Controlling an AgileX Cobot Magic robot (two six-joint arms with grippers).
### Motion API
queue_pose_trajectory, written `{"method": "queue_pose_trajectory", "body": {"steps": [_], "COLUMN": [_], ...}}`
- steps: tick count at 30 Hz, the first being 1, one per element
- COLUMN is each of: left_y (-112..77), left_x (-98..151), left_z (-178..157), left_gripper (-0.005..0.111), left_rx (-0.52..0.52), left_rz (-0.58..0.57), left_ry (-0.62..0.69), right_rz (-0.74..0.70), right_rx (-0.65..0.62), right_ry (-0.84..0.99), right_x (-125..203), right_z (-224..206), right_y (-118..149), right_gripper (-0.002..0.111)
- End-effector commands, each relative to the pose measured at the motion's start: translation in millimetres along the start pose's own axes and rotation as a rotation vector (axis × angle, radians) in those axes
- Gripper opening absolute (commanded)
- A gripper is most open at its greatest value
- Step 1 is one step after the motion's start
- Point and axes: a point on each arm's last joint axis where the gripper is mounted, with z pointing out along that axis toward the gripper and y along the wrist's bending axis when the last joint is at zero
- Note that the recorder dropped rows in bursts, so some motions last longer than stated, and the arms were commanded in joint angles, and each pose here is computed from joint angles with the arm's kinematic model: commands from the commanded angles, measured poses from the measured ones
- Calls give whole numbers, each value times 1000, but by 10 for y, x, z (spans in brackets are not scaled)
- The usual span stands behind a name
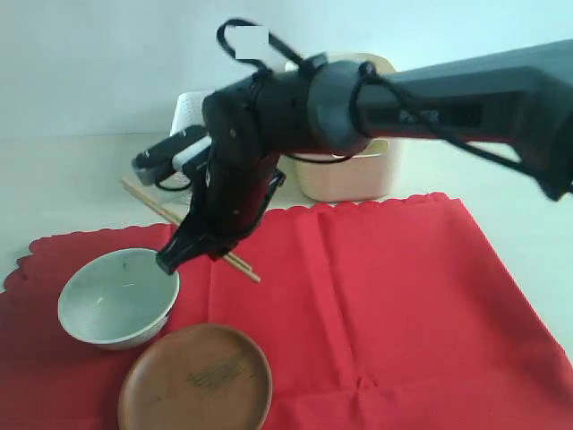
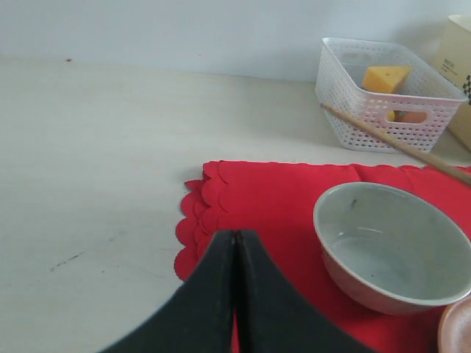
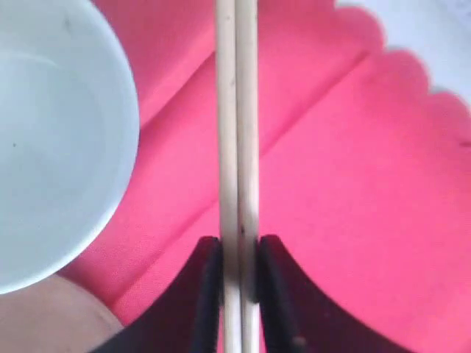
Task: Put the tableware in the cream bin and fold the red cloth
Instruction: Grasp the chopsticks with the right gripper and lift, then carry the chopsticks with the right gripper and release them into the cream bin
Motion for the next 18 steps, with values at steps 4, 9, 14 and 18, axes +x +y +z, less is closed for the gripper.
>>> {"method": "queue_pose_trajectory", "body": {"steps": [4, 9, 14, 18], "left_y": [1, 1, 1, 1], "left_x": [-2, -2, -2, -2], "left_z": [-2, -2, -2, -2], "left_gripper": [1, 1, 1, 1], "left_rx": [-1, -1, -1, -1], "left_rz": [-1, -1, -1, -1], "left_ry": [-11, -11, -11, -11], "right_rz": [83, 179, 310, 387], "right_rx": [75, 155, 173, 177], "right_ry": [-158, -250, -412, -549], "right_x": [-77, 22, 106, 128], "right_z": [-801, -1128, -1191, -1053], "right_y": [-538, -1160, -1748, -2090], "right_gripper": [0, 0, 0, 0]}}
